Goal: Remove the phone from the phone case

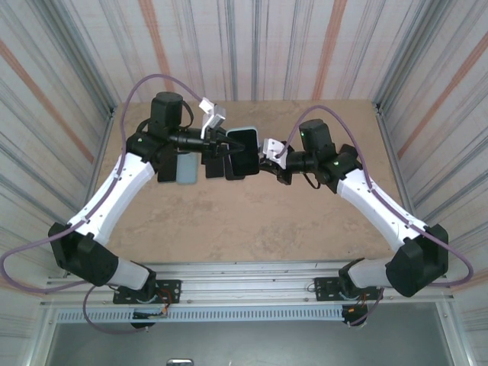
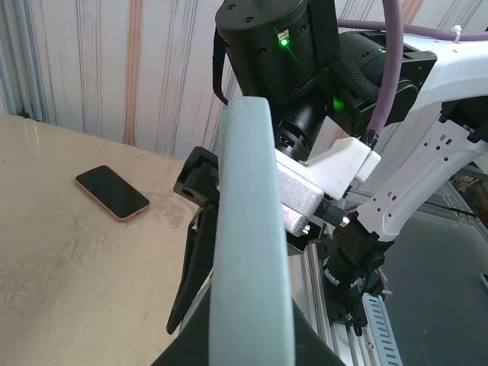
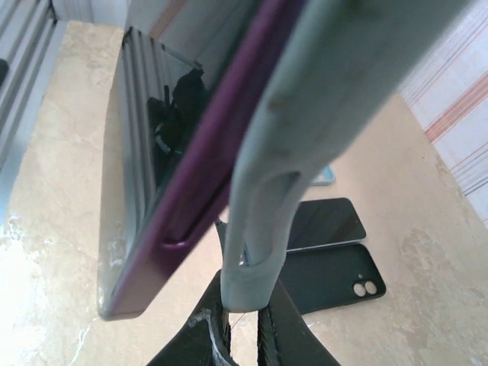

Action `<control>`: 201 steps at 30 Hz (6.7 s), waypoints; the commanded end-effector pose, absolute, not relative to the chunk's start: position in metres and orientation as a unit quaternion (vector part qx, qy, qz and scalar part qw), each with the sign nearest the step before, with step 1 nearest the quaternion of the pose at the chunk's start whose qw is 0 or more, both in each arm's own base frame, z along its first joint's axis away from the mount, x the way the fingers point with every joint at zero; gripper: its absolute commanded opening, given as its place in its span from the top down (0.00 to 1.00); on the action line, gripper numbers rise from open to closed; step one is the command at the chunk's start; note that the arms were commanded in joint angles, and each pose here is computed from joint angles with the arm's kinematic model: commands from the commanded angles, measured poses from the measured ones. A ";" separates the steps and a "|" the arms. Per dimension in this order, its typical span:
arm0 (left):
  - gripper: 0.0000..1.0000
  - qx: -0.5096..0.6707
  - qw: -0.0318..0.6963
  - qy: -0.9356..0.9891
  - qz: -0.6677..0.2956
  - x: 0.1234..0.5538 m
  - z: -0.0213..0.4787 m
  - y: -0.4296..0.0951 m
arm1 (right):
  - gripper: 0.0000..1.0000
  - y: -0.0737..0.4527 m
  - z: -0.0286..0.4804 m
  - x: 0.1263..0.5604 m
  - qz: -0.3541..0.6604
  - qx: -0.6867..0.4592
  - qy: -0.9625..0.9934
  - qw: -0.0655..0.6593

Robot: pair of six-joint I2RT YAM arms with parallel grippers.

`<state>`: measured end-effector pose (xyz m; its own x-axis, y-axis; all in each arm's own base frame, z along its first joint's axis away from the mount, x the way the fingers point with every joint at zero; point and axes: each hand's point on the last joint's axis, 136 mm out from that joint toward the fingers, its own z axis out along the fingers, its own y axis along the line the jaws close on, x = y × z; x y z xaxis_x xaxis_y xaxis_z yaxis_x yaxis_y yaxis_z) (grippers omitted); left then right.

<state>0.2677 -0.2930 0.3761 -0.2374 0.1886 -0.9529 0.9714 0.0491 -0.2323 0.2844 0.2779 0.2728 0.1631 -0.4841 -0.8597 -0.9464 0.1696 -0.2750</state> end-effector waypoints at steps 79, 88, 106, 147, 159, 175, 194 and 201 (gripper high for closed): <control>1.00 -0.154 0.409 0.667 -0.604 0.407 0.358 -0.319 | 0.83 0.221 0.382 0.336 0.725 -0.045 0.572 0.381; 0.88 -0.170 0.402 0.674 -0.596 0.411 0.348 -0.315 | 0.95 0.214 0.375 0.344 0.734 -0.021 0.565 0.375; 0.37 -0.157 0.389 0.688 -0.592 0.410 0.343 -0.316 | 0.98 0.208 0.363 0.357 0.724 0.014 0.570 0.388; 0.42 -0.251 0.318 0.643 -0.650 0.343 0.362 -0.375 | 1.00 0.201 0.359 0.383 0.655 0.113 0.536 0.521; 0.47 -0.258 0.330 0.631 -0.653 0.351 0.369 -0.366 | 1.00 0.205 0.354 0.378 0.652 0.103 0.541 0.521; 0.50 -0.277 0.337 0.622 -0.650 0.373 0.365 -0.362 | 1.00 0.214 0.350 0.370 0.663 0.093 0.534 0.516; 0.57 -0.297 0.361 0.604 -0.646 0.386 0.366 -0.349 | 1.00 0.212 0.350 0.367 0.671 0.088 0.515 0.526; 0.63 -0.292 0.350 0.596 -0.661 0.386 0.370 -0.355 | 1.00 0.214 0.351 0.365 0.667 0.075 0.517 0.531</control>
